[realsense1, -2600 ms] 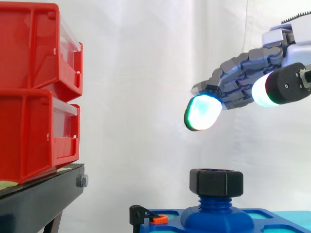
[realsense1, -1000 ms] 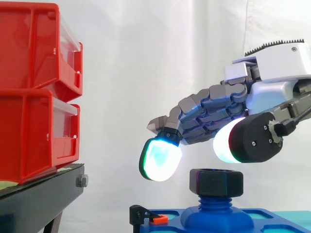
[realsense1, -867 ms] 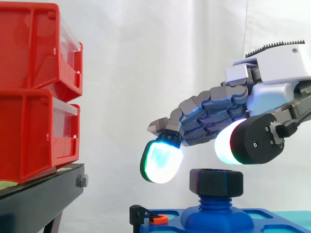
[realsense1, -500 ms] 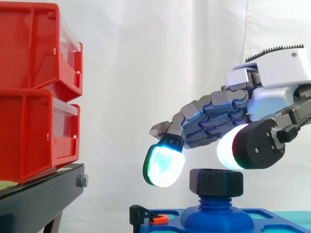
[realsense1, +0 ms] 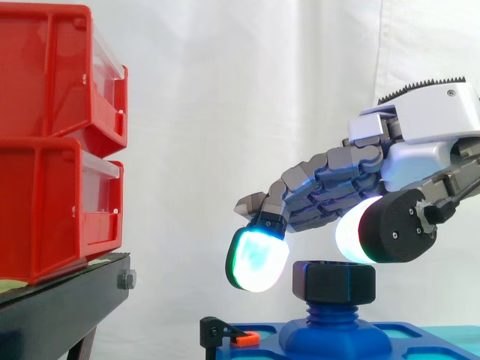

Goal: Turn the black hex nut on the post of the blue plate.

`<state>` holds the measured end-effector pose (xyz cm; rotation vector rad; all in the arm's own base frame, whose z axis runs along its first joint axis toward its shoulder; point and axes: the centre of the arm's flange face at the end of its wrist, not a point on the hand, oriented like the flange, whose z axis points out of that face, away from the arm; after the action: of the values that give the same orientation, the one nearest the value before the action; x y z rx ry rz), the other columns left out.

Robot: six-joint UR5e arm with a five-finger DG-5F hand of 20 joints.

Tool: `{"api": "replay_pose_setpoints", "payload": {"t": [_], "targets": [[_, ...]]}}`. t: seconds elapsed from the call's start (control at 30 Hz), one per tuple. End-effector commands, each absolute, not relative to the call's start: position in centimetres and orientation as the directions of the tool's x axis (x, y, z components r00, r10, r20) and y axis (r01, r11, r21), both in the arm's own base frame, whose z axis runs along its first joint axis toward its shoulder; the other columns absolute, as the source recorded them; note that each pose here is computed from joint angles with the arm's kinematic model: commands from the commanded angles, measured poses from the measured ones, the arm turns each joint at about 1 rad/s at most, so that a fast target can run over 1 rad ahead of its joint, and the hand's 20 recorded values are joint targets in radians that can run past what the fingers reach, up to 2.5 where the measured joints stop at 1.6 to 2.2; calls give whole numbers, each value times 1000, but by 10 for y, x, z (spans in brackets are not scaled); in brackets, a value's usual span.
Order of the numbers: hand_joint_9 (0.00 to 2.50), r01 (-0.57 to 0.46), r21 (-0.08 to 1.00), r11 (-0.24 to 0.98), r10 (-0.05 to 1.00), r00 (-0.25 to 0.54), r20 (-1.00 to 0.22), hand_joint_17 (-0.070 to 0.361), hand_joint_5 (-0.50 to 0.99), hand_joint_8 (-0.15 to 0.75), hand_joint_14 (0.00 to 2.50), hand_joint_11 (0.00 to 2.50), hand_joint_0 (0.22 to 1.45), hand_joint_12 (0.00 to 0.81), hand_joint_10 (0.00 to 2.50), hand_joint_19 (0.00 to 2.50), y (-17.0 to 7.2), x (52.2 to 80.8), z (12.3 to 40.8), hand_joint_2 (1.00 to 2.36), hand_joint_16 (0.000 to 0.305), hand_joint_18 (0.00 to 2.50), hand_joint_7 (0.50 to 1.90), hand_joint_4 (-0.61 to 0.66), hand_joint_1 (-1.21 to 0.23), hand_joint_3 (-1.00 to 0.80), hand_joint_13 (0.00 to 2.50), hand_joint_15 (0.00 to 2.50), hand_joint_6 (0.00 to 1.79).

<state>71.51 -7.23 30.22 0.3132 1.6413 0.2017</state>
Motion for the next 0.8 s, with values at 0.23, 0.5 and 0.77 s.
{"api": "replay_pose_setpoints", "payload": {"t": [0.23, 0.5, 0.77], "targets": [[84, 67, 315, 947, 320, -91, -943, 128, -231, 198, 0, 0, 452, 357, 0, 0, -74, 712, 297, 1000, 57, 0, 824, 203, -448, -500, 99, 0, 502], [86, 64, 320, 945, 325, -87, -942, 127, -222, 199, 0, 0, 452, 357, 0, 0, -74, 710, 288, 1000, 56, 0, 904, 224, -431, -500, 100, 0, 503], [87, 66, 320, 945, 325, -87, -942, 126, -221, 200, 0, 0, 452, 357, 0, 0, -75, 710, 288, 1000, 56, 0, 928, 225, -428, -500, 102, 0, 503]]}}
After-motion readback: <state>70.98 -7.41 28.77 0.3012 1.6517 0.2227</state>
